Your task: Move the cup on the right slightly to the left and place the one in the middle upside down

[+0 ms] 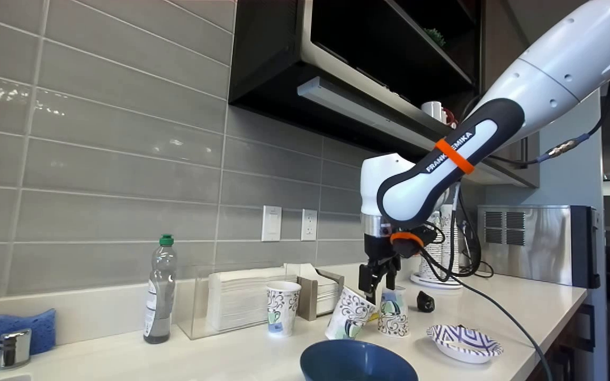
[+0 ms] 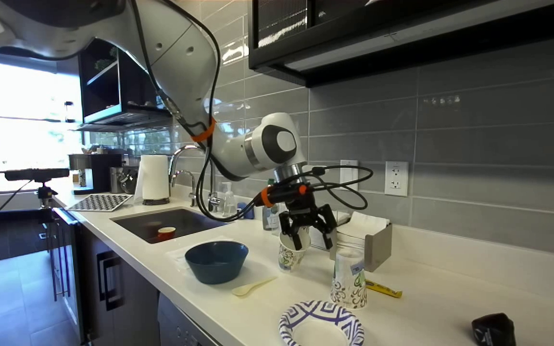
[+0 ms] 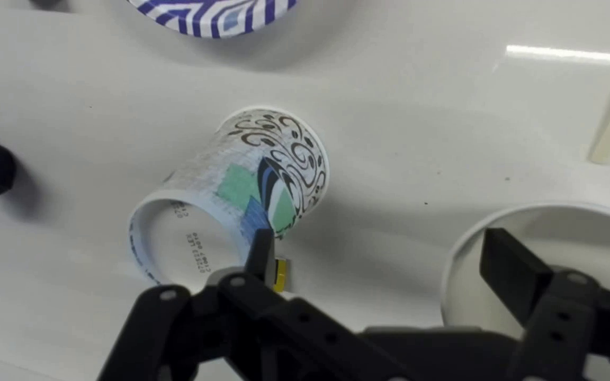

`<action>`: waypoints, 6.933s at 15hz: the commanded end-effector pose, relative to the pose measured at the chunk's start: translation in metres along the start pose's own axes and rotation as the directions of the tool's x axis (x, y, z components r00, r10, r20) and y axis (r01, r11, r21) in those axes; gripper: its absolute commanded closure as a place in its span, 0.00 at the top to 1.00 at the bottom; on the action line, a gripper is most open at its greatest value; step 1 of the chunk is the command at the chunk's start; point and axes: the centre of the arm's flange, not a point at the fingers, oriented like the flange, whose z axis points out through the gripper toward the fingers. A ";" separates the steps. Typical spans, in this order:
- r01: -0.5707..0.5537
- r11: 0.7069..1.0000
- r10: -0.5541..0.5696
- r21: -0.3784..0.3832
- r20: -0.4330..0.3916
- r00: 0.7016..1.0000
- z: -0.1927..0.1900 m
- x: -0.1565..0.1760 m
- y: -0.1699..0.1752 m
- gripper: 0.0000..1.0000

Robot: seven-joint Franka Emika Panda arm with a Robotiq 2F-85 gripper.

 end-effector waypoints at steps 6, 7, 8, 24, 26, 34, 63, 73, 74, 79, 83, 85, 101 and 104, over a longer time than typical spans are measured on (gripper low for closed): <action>0.055 0.981 -0.029 -0.183 0.141 0.990 -0.024 -0.006 0.000 1.00; 0.065 0.978 -0.034 -0.198 0.157 0.987 -0.028 -0.008 0.001 1.00; 0.074 0.975 -0.040 -0.208 0.164 0.986 -0.032 -0.009 0.003 1.00; 0.471 0.875 -0.478 0.112 0.044 0.877 -0.051 0.031 -0.048 1.00; 0.441 0.893 -0.447 0.083 0.062 0.892 -0.053 0.016 -0.052 1.00; 0.508 0.844 -0.524 0.172 0.062 0.849 -0.007 0.021 -0.041 1.00; 0.721 0.628 -0.724 0.293 -0.119 0.680 0.043 0.051 -0.051 1.00; 0.723 0.616 -0.730 0.313 -0.119 0.673 0.061 0.061 -0.054 1.00; 0.722 0.615 -0.730 0.317 -0.117 0.674 0.063 0.061 -0.054 1.00; 0.717 0.615 -0.728 0.328 -0.115 0.676 0.067 0.062 -0.054 0.58; 0.714 0.619 -0.720 0.328 -0.126 0.683 0.061 0.063 -0.051 0.41; 0.713 0.621 -0.716 0.324 -0.135 0.685 0.056 0.061 -0.051 0.41; 0.489 0.813 -0.255 0.315 -0.561 0.787 -0.023 0.008 -0.001 0.41; 0.439 0.848 -0.171 0.297 -0.631 0.757 -0.017 -0.008 0.002 0.41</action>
